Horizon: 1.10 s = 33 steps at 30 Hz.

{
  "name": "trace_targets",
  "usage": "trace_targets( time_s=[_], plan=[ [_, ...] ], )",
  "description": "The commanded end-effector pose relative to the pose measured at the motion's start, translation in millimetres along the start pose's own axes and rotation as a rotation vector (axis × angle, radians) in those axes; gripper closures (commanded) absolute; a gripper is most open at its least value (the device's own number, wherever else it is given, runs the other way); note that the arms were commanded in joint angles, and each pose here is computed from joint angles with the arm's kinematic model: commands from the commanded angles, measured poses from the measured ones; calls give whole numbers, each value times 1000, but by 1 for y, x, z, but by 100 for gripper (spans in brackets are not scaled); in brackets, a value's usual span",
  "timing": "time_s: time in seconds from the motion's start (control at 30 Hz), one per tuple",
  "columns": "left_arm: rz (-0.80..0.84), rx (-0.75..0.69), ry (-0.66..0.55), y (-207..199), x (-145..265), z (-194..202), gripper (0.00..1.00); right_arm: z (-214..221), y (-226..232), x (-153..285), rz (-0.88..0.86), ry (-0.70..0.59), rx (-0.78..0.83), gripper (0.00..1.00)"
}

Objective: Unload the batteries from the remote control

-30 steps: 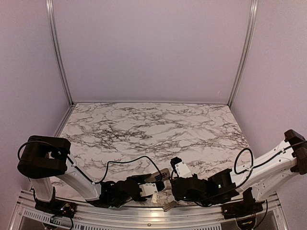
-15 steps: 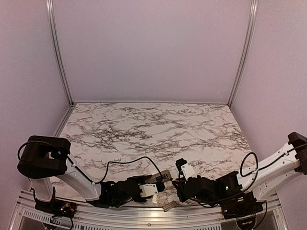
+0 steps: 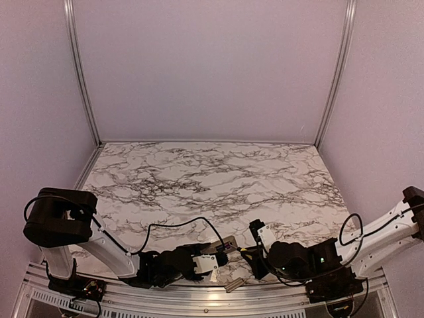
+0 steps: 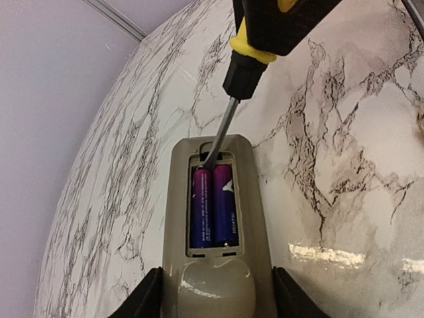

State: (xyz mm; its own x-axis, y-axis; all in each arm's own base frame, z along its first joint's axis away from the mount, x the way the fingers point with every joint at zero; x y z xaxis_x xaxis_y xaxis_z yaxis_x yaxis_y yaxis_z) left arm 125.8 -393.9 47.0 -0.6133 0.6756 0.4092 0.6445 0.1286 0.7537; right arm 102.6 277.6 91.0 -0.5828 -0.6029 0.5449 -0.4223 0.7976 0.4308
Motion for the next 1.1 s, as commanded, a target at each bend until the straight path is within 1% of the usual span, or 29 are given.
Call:
trace_targets(
  time_s=[0.0,0.23,1.07],
  plan=[
    [10,29,-69,5,5,-18,100,-5,26,7,-158,14,-27,100],
    [15,31,-76,4,6,-19,100,-5,27,10,-220,20,-35,100],
    [6,38,-67,2,6,-13,100,-5,39,16,-317,35,-16,100]
  ],
)
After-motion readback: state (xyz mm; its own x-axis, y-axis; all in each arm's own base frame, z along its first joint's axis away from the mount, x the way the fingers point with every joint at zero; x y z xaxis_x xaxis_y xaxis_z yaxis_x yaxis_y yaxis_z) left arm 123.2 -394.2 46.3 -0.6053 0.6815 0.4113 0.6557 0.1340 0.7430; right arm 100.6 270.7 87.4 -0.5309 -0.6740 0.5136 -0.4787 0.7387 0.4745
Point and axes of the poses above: each gripper's point midway between its finger pads, its own x axis back along the fingers, its own y axis along the line the jaws close on, z = x × y, the point moved 3 cm from there along x, back along the fingers, and after that the axes turned 14 degrees about -x, right-handed, at the moved point
